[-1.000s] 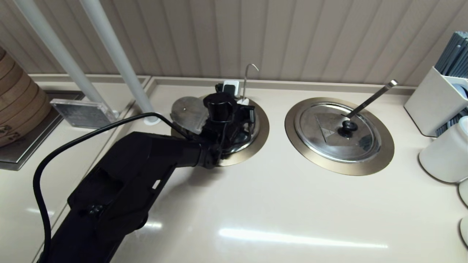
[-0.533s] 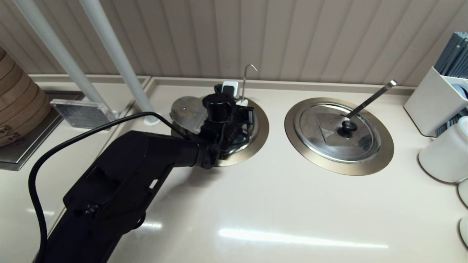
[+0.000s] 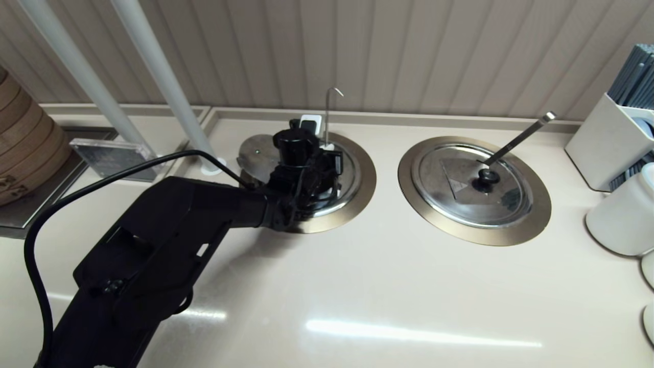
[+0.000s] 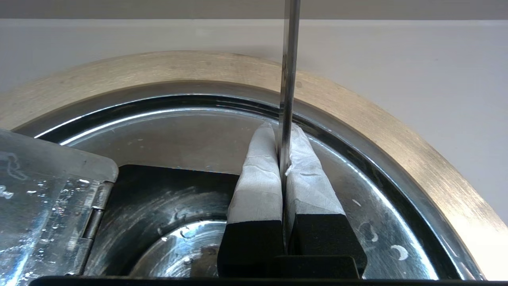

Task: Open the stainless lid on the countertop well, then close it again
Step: Stir with a spoon

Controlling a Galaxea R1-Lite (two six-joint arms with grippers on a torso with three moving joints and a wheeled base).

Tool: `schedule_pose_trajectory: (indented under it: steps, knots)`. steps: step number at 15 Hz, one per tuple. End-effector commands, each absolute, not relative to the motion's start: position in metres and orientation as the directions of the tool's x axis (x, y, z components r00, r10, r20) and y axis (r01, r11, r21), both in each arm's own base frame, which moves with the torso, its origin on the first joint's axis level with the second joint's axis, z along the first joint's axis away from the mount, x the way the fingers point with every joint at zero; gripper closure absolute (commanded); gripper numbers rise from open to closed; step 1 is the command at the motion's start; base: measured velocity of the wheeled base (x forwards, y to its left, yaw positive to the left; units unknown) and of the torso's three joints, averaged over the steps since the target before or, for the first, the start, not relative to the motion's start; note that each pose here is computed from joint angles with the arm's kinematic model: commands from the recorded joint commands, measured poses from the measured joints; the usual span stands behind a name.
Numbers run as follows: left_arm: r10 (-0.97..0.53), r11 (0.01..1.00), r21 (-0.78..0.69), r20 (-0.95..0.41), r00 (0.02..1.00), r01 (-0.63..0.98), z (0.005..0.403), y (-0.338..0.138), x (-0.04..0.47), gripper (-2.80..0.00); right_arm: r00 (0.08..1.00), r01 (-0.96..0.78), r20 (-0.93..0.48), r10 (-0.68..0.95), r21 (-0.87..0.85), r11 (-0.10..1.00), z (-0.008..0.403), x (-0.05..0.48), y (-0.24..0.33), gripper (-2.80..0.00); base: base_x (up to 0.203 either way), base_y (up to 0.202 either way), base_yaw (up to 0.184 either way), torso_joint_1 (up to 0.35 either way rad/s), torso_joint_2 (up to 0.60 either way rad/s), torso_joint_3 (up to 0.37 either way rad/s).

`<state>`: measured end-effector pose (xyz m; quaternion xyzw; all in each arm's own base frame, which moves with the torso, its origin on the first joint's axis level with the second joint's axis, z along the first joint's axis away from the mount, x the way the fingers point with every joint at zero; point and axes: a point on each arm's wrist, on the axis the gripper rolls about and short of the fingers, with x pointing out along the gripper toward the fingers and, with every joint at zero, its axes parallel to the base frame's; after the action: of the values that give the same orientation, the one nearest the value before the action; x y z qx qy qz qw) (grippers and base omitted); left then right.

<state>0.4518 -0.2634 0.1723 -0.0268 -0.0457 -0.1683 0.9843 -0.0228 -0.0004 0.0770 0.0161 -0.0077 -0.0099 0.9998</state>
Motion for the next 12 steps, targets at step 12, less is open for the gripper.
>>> schedule_pose_trajectory:
  steps: [12]
  knots:
    - [-0.294, 0.927, -0.187, 0.17, 0.94, 0.324, 0.233, -0.237, 0.428, 0.0, 1.0, 0.02, 0.011, -0.02, 0.033, 0.999, 0.076, -0.022, 0.0, 0.0, 0.0, 0.0, 0.0, 0.0, 0.0, 0.0]
